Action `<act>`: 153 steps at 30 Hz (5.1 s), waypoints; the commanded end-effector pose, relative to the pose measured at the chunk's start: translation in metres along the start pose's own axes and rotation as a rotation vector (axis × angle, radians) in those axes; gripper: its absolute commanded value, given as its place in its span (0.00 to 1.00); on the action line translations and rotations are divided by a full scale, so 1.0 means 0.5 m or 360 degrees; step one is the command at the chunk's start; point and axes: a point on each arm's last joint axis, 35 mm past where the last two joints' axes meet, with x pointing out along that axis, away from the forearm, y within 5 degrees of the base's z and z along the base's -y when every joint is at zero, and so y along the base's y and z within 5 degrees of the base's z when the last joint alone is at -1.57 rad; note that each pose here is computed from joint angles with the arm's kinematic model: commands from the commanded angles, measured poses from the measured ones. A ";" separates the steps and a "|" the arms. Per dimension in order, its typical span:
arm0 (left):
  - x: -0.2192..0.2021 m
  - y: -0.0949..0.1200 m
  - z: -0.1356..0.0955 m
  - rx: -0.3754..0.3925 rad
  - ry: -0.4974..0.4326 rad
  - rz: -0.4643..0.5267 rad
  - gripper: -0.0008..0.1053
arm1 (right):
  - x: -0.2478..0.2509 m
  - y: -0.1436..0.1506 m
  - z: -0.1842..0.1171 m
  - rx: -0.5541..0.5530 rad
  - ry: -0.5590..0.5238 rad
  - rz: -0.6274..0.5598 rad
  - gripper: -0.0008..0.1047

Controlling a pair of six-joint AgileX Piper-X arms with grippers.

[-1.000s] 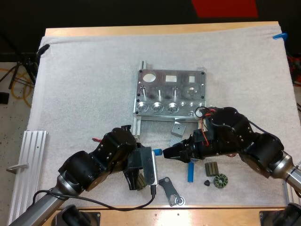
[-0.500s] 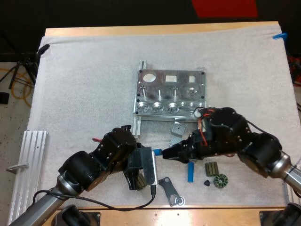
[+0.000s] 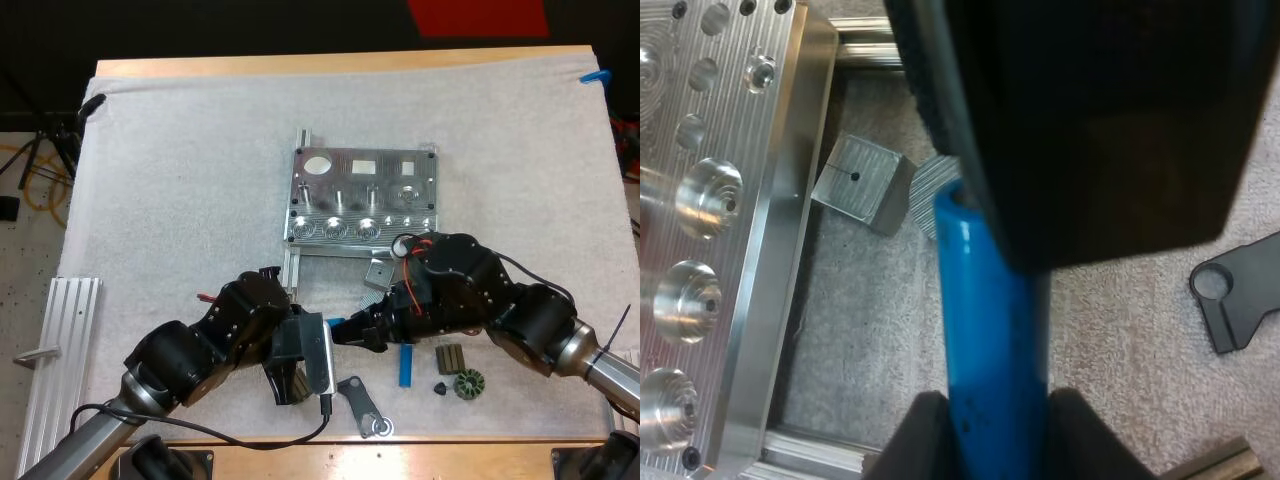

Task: Load cells from right to left

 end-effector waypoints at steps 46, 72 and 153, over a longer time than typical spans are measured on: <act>-0.004 0.001 0.015 0.0004 -0.0140 -0.0037 0.14 | 0.016 -0.008 0.012 0.0051 -0.0019 0.0044 0.32; -0.004 0.002 0.015 0.0004 -0.0144 -0.0035 0.18 | 0.016 -0.007 0.012 -0.0032 -0.0018 0.0047 0.01; -0.198 0.004 -0.007 -0.1439 -0.0389 0.0695 0.54 | -0.161 0.005 0.075 -0.1080 0.0599 -0.1237 0.01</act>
